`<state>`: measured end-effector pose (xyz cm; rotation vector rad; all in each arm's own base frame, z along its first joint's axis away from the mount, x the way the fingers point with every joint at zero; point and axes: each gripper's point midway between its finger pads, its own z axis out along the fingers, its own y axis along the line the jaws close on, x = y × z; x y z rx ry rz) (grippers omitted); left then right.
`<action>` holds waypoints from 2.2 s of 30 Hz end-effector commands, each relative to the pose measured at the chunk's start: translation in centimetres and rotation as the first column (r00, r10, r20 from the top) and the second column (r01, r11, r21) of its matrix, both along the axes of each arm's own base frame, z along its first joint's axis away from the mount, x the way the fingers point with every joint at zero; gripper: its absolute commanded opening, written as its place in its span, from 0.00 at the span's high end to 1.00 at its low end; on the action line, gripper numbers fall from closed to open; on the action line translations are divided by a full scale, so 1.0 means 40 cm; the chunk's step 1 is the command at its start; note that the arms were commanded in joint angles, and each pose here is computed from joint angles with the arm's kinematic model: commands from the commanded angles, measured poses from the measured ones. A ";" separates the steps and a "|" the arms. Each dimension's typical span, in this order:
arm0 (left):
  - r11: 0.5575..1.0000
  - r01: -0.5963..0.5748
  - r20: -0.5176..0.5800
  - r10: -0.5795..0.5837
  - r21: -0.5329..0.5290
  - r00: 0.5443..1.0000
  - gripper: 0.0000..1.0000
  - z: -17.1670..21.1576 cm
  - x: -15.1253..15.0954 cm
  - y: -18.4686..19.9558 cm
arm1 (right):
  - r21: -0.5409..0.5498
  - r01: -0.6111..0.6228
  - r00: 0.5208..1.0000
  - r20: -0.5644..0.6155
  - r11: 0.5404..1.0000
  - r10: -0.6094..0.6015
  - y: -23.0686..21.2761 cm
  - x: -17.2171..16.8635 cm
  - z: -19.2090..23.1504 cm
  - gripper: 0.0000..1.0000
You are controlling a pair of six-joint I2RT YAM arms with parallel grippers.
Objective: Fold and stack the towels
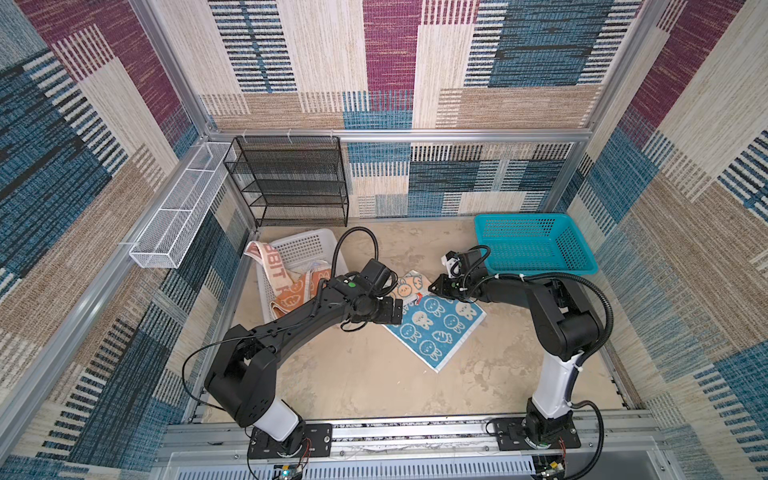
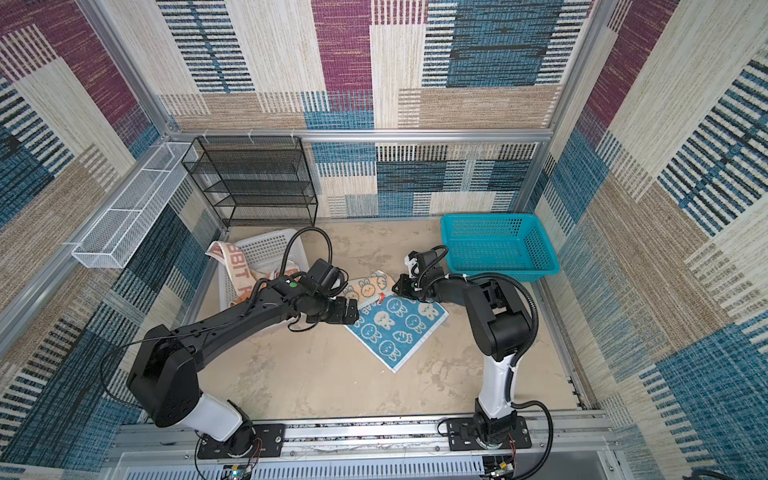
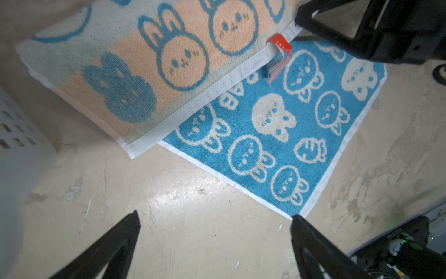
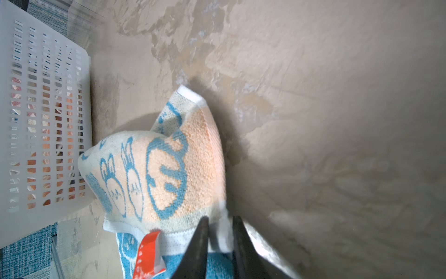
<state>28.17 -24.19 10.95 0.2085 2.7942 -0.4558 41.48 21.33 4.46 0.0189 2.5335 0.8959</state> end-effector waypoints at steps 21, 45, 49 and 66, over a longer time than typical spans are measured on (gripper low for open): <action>0.991 -0.075 0.049 0.070 0.107 0.996 0.02 -0.145 0.101 -0.033 | -0.118 0.107 0.986 0.139 0.987 -0.090 -0.122 -0.050 0.146 1.00; 0.984 -0.177 0.079 0.176 0.012 0.981 0.37 -0.208 0.178 -0.088 | -0.099 0.126 0.978 0.179 0.987 -0.107 -0.158 -0.080 0.195 1.00; 0.985 -0.166 0.072 0.164 0.034 0.984 0.53 -0.229 0.174 -0.083 | -0.093 0.127 0.978 0.178 0.988 -0.109 -0.157 -0.079 0.194 1.00; 0.986 -0.139 0.079 0.132 0.095 0.988 0.88 -0.254 0.182 -0.074 | -0.089 0.126 0.975 0.196 0.988 -0.107 -0.157 -0.082 0.218 1.00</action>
